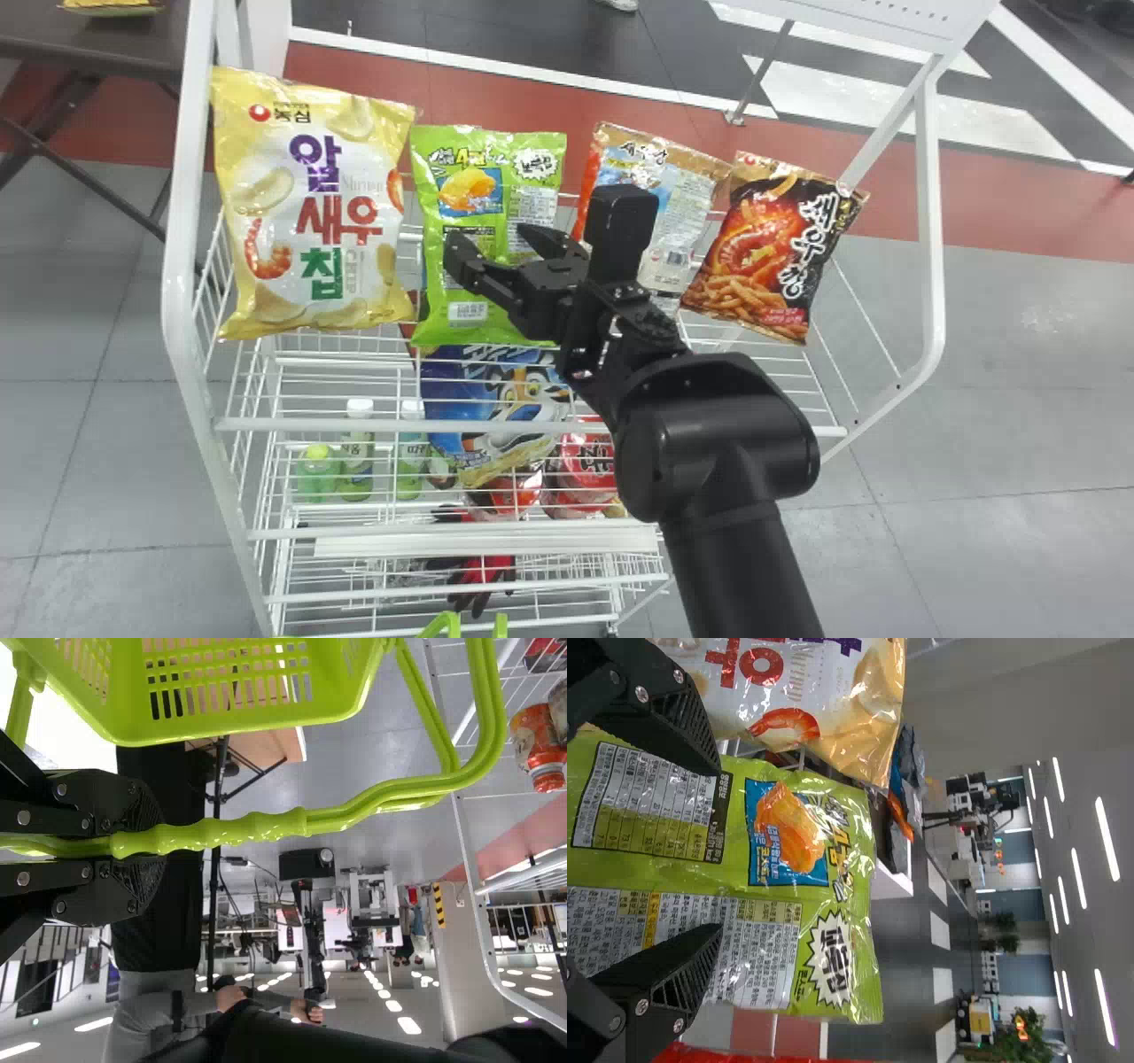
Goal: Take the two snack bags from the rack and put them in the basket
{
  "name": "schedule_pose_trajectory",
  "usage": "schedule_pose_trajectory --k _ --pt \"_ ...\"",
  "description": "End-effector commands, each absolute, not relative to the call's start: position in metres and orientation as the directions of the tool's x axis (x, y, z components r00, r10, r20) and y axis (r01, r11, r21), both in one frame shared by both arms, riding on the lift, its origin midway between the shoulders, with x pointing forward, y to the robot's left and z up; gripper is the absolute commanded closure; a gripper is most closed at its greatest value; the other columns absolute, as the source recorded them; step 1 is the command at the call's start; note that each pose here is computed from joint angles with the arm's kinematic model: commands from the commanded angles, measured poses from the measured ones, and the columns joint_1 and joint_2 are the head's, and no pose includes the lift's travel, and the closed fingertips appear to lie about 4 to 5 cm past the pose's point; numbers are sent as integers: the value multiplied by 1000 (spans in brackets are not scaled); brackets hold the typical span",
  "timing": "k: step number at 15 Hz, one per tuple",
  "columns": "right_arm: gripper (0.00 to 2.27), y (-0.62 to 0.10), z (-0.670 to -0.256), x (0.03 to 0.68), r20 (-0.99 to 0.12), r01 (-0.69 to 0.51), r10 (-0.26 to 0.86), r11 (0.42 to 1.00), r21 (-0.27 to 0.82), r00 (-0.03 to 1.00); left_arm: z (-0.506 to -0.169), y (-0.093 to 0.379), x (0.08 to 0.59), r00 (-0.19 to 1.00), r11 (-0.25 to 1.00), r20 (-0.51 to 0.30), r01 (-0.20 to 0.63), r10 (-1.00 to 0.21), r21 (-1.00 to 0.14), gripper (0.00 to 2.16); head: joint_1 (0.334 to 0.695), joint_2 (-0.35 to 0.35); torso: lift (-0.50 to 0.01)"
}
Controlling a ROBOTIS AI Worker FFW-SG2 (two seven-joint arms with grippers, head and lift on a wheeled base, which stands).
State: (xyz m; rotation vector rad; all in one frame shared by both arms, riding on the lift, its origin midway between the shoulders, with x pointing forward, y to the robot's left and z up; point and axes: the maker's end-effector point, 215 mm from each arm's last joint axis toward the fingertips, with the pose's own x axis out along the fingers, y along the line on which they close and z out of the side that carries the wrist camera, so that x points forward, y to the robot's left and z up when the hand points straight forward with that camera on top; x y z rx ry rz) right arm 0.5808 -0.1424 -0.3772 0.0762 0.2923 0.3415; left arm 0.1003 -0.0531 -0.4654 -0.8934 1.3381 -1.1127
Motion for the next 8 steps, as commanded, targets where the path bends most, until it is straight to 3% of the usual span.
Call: schedule_pose_trajectory --k 1,2,3,6,7,8 --pt "360 -139 -383 582 -299 -324 347 938 124 889 -464 -60 105 -86 255 -264 104 -961 -961 1571 695 -324 -9" --pt "505 -140 -386 582 -313 -324 347 938 125 884 -464 -61 105 -86 254 -263 107 -961 -961 1571 695 -323 -9" --pt "802 -143 -393 581 -346 -316 342 940 130 874 -465 -61 106 -84 254 -263 109 -961 -961 1571 695 -322 -9" --pt "1980 -146 -402 578 -381 -315 347 938 146 857 -467 -62 106 -84 254 -263 107 -961 -961 1571 695 -325 -9" --pt "2253 -146 -404 577 -381 -312 350 937 159 856 -467 -61 105 -85 255 -264 106 -961 -961 1571 695 -331 -9" --pt "2250 -153 -401 580 -366 -301 340 940 162 866 -467 -61 105 -84 257 -266 106 -960 -961 1571 695 -331 -9"
